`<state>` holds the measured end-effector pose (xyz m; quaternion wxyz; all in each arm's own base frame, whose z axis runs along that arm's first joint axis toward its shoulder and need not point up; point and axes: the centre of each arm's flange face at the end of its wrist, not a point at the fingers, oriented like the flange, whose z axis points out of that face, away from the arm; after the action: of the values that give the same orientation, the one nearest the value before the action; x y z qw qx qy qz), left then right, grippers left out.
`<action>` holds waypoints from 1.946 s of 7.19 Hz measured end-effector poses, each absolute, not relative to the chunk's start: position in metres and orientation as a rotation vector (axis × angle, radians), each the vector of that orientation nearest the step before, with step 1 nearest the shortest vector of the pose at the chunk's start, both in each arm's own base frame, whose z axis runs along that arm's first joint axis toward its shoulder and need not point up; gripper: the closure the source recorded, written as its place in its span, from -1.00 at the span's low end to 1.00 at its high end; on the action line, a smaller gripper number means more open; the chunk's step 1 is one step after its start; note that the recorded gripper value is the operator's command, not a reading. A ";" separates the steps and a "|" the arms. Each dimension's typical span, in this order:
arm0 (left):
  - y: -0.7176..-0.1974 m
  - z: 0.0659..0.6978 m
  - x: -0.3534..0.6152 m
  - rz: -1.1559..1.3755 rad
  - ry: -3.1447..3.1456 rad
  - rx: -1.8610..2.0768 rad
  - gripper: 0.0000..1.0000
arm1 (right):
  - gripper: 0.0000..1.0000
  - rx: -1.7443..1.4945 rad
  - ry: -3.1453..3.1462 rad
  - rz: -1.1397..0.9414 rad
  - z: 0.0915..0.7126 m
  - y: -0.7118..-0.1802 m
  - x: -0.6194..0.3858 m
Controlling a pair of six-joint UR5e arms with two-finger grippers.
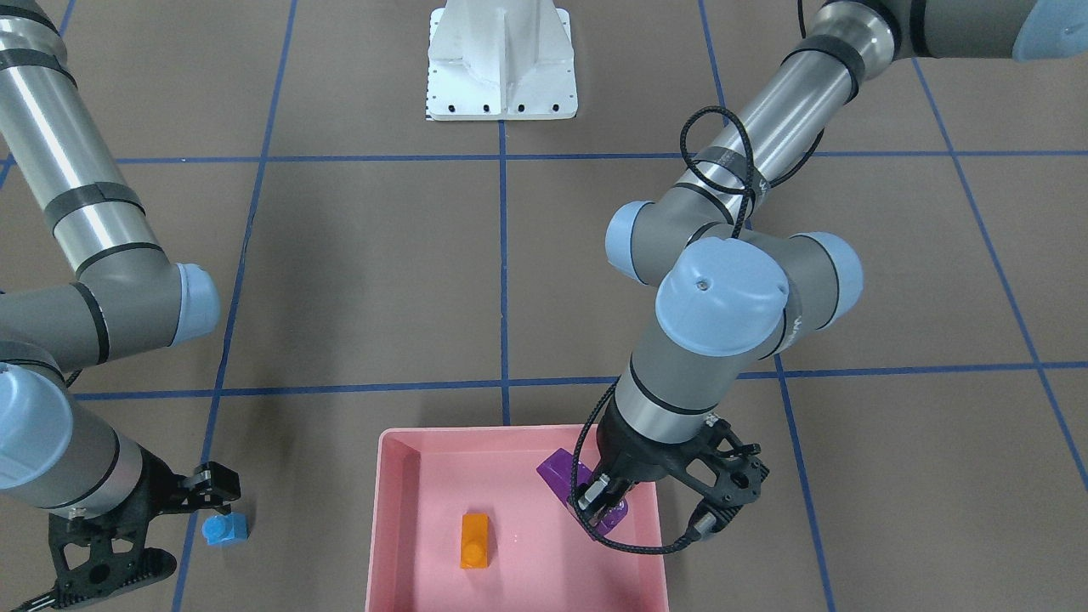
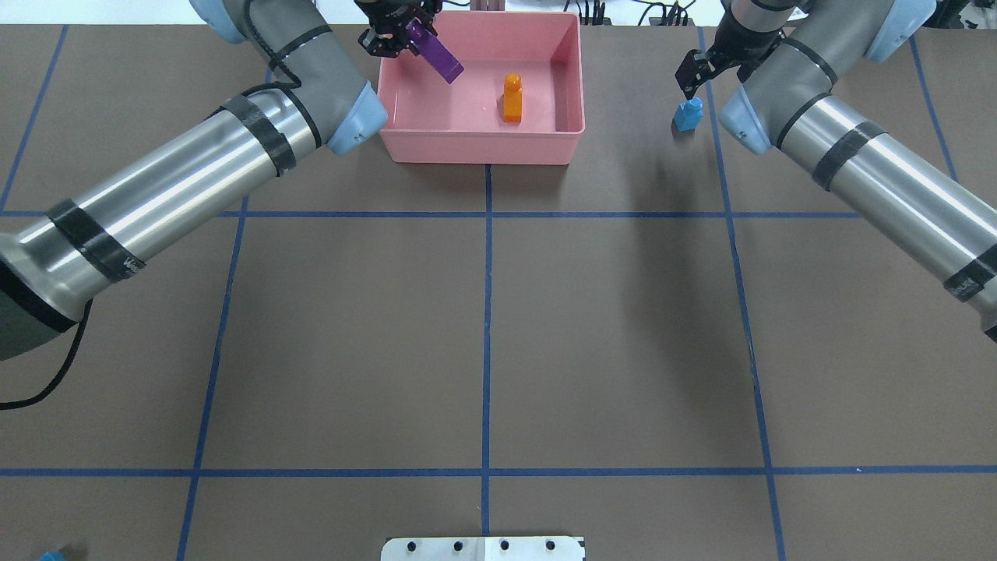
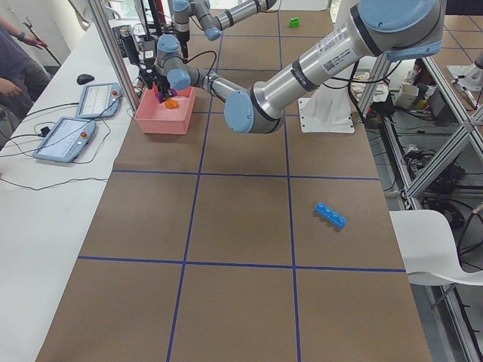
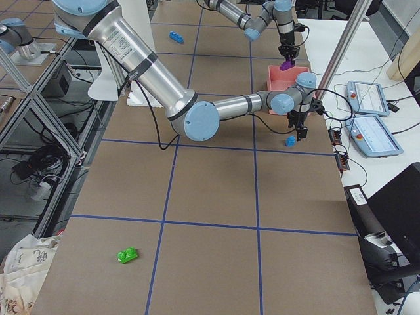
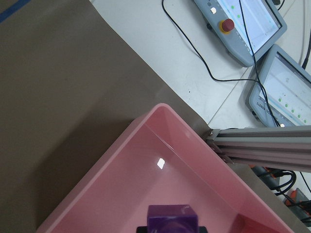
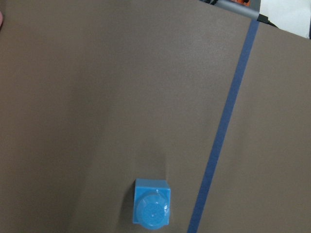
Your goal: Put all blocks into box
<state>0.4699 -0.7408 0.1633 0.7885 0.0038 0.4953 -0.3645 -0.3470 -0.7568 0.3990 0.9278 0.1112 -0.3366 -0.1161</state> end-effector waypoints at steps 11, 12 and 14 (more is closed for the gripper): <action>-0.727 0.136 0.502 -0.736 1.047 0.102 -1.00 | 1.00 0.237 -0.693 -0.252 0.412 -0.773 -0.363; -0.722 0.121 0.495 -0.715 1.041 0.093 -1.00 | 1.00 0.221 -0.744 -0.235 0.390 -0.780 -0.336; -0.699 0.098 0.465 -0.610 0.990 0.067 -1.00 | 1.00 0.194 -0.798 -0.199 0.316 -0.785 -0.308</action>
<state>0.4648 -0.6989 0.0976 0.8352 0.0315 0.4675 -0.2880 -0.3085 -0.7847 0.3158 0.9121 0.0941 -0.3871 -0.0964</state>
